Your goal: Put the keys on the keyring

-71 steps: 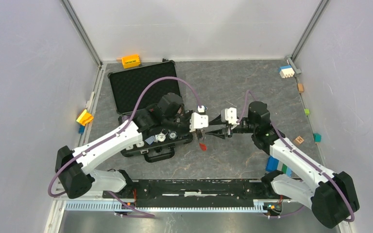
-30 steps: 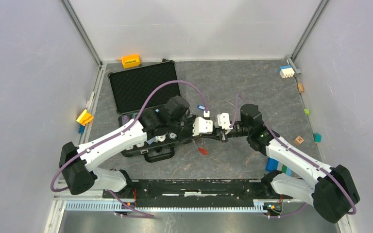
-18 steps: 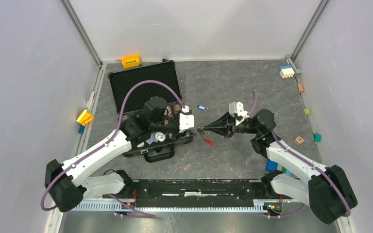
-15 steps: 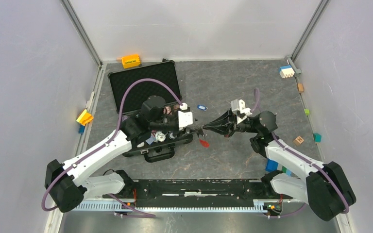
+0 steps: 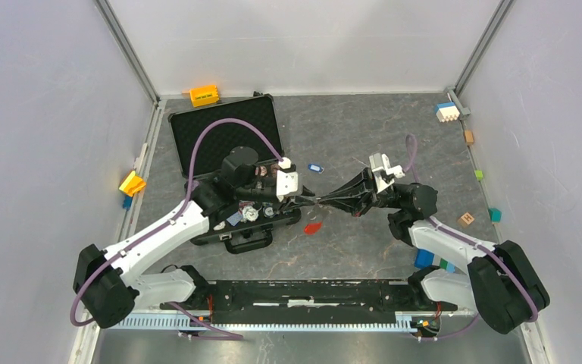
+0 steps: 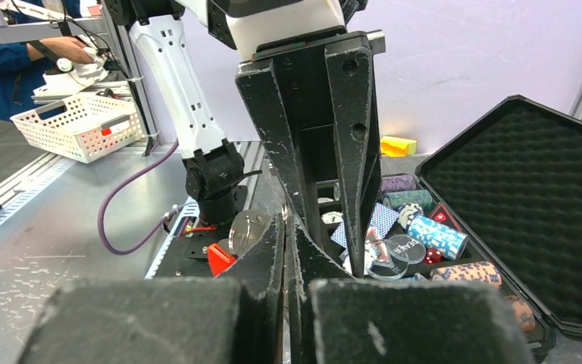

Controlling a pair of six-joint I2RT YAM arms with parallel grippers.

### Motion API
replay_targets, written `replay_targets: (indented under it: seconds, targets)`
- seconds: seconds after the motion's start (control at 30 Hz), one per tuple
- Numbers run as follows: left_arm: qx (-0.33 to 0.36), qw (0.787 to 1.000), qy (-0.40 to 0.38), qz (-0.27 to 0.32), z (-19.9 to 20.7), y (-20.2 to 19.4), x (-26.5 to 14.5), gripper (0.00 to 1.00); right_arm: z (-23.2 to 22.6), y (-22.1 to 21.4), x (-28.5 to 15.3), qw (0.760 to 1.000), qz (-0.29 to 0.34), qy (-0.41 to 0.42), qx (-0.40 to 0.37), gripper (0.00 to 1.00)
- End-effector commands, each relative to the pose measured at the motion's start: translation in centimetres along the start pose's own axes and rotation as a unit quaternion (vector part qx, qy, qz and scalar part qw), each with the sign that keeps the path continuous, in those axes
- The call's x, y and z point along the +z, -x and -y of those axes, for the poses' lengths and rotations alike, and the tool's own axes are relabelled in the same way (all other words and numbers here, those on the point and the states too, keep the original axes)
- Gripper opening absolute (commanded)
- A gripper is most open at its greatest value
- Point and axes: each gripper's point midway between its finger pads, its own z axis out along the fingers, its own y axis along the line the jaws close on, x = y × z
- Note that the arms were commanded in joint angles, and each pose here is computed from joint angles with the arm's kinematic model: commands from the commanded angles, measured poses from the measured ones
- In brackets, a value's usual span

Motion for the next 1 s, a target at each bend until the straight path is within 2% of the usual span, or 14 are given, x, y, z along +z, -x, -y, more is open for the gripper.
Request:
replay_targets:
  seconds: [0.0,0.23,0.67,0.97]
  targets:
    - [0.025,0.999,-0.021,0.028,0.3,1.8,-0.2,0.32,-0.7,0.9,-0.2,0.999,0.018,0.009,-0.031,0.0]
    - [0.018,0.998,-0.034,0.057,1.2,3.7,-0.9,0.29,0.2,0.1,-0.4,0.999,0.013,-0.012,-0.028,0.0]
    - [0.002,0.995,-0.057,0.084,1.6,4.5,-0.3,0.23,0.0,0.6,-0.3,0.999,0.029,-0.003,-0.02,0.0]
    - [0.001,0.994,-0.058,0.088,1.6,4.4,-0.1,0.07,0.0,0.4,-0.4,0.999,0.03,-0.005,-0.018,0.0]
